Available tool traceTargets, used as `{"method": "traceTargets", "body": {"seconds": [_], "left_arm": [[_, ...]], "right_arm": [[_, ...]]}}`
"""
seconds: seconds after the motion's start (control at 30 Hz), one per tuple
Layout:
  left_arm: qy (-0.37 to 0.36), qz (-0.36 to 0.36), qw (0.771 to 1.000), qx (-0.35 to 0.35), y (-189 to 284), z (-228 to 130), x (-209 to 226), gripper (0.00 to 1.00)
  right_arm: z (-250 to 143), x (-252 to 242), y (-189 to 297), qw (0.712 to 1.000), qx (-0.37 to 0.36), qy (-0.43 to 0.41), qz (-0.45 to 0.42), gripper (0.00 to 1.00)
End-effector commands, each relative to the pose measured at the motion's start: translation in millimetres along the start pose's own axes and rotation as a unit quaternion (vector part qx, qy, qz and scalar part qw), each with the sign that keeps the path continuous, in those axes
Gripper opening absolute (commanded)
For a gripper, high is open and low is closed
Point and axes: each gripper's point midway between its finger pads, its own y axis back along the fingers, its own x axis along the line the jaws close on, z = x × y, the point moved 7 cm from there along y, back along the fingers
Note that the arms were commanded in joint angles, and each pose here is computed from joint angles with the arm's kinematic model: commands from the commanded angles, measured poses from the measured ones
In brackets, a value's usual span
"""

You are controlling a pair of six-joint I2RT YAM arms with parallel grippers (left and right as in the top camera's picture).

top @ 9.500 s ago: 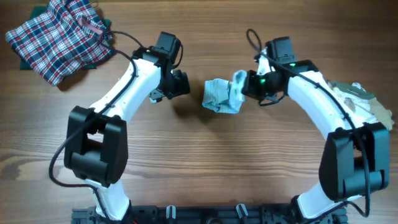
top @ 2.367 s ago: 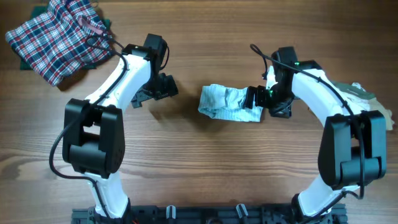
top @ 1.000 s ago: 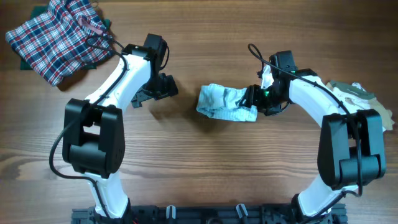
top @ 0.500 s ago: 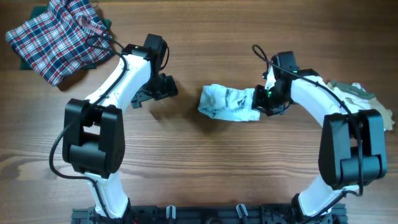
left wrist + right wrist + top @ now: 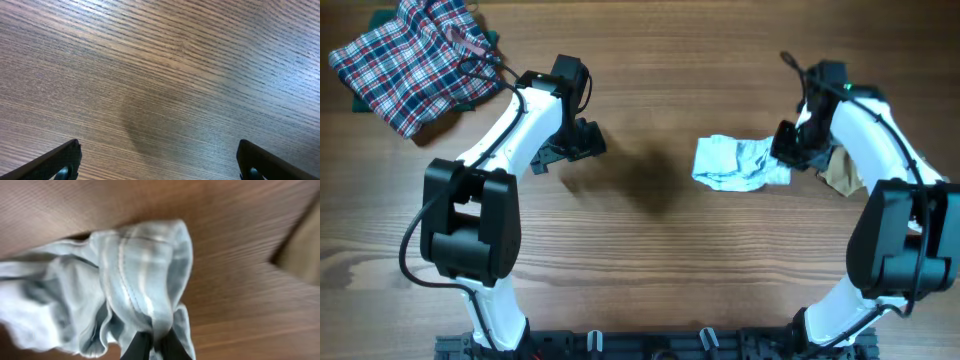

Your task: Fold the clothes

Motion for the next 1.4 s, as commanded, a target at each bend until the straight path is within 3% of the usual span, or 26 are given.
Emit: {"method": "traceTargets", "body": {"seconds": [0.0,0.3,0.57,0.8,1.07,1.23,1.3,1.37], "left_arm": [[0.009,-0.004,1.0,-0.013,7.7,1.3,0.3,1.0],[0.009,-0.007,1.0,-0.017,7.8,2.8,-0.7,1.0],[0.009,-0.003,1.0,-0.013,7.7,1.3,0.4,1.0],[0.008,-0.004,1.0,-0.013,7.8,1.1,0.0,1.0],[0.008,-0.005,1.0,-0.015,7.8,1.7,-0.7,1.0],[0.008,-0.005,1.0,-0.015,7.8,1.5,-0.7,1.0],[0.008,-0.005,1.0,-0.015,7.8,1.5,-0.7,1.0],[0.008,-0.006,1.0,-0.014,7.8,1.3,-0.9,1.0]], "right_arm": [[16.6,6.3,25.3,0.999,-0.028,0.027,-0.02,0.04],[-4.0,67.1,29.2,0.995,-0.035,0.096,-0.008,0.04],[-28.0,112.5,3.6,0.992,-0.019,0.128,0.007,0.04],[-32.6,130.9,-39.1,0.991,0.017,0.135,0.01,0.04],[-33.8,148.9,-40.8,0.986,0.031,0.139,0.083,0.05],[-39.0,154.6,-44.4,0.984,0.042,0.145,0.092,0.31],[-42.4,157.9,-45.5,0.983,0.044,0.15,0.092,0.47],[-45.0,160.7,-45.7,0.983,0.045,0.154,0.092,0.55]]}}
